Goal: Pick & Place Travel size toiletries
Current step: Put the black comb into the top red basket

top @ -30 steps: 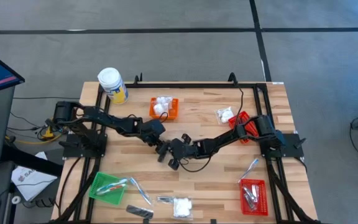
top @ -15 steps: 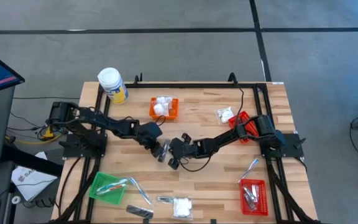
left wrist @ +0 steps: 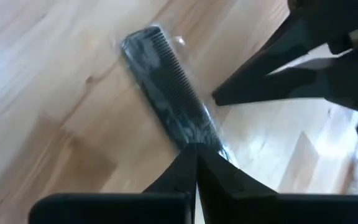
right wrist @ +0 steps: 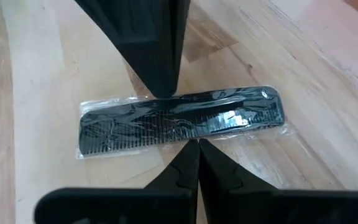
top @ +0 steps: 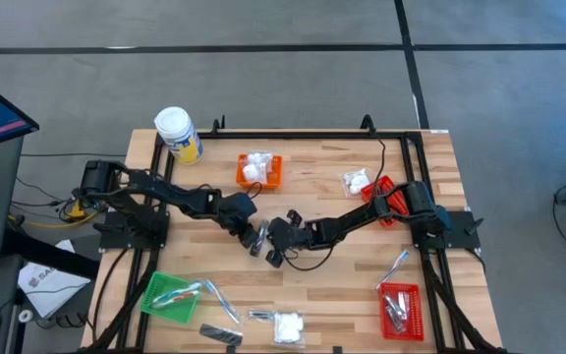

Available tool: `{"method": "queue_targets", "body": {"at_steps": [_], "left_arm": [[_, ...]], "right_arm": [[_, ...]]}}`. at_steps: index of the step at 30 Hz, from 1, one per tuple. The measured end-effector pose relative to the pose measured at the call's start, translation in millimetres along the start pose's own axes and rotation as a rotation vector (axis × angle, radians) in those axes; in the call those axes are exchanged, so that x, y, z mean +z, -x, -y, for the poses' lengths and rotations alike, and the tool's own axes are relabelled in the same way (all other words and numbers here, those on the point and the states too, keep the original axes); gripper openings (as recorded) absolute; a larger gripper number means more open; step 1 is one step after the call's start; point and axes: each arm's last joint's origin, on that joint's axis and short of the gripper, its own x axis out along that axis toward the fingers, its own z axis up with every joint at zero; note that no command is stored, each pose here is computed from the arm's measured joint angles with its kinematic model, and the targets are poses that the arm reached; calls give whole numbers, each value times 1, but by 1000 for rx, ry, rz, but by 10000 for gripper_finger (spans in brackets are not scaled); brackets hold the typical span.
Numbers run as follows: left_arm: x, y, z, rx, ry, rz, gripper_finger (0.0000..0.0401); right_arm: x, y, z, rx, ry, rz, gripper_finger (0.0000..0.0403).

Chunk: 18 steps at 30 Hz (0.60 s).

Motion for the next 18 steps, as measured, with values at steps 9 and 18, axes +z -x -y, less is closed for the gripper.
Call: {"method": "queue_targets", "body": {"at_steps": [9, 18], "left_arm": [[3, -12, -10, -12, 31, -50, 2], [1, -13, -12, 6, 33, -63, 1]], "right_arm": [[6, 18, -10, 16, 209, -6, 49], [3, 38, -18, -68, 528, -43, 132]]}}
